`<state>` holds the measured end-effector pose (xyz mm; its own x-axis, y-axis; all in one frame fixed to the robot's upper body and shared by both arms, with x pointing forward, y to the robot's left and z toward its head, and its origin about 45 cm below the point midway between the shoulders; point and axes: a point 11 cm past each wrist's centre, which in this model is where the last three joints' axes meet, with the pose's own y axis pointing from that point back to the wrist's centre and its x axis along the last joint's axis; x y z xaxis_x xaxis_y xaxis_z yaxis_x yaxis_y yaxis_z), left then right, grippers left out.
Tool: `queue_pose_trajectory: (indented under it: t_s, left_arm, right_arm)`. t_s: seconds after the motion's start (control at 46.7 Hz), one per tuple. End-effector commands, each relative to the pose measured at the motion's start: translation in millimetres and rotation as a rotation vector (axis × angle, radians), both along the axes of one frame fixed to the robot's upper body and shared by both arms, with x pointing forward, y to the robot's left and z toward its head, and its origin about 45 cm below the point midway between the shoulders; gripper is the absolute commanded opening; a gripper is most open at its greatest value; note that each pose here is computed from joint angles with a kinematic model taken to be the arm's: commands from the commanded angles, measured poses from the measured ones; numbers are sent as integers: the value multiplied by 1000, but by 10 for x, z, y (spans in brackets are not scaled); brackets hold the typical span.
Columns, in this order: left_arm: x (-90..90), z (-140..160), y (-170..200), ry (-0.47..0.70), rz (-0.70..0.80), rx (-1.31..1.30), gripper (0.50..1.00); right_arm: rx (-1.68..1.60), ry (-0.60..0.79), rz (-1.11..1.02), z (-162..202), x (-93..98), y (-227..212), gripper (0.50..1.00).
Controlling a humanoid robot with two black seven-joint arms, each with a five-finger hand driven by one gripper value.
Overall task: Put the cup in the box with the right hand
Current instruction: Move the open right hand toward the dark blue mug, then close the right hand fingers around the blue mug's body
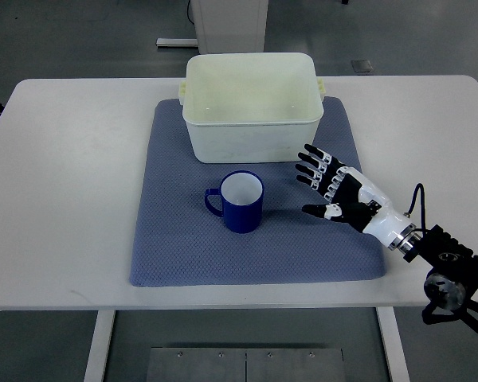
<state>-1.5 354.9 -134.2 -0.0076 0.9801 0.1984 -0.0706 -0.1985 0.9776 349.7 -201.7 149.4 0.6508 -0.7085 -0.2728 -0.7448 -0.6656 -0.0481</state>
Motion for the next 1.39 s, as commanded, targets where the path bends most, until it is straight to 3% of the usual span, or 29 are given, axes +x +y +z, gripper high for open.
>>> queue_pose_trajectory:
  t_s: [0.0, 0.964, 1.371]
  left_arm:
    - [-1, 0, 0, 0, 0, 0, 1000]
    - [-1, 0, 0, 0, 0, 0, 1000]
    - [-1, 0, 0, 0, 0, 0, 1000]
  right_arm:
    - [-2, -5, -4, -15, 3, 87, 1000]
    - [-49, -23, -18, -182, -89, 787, 995]
    - [-89, -44, -81, -191, -8, 866, 991]
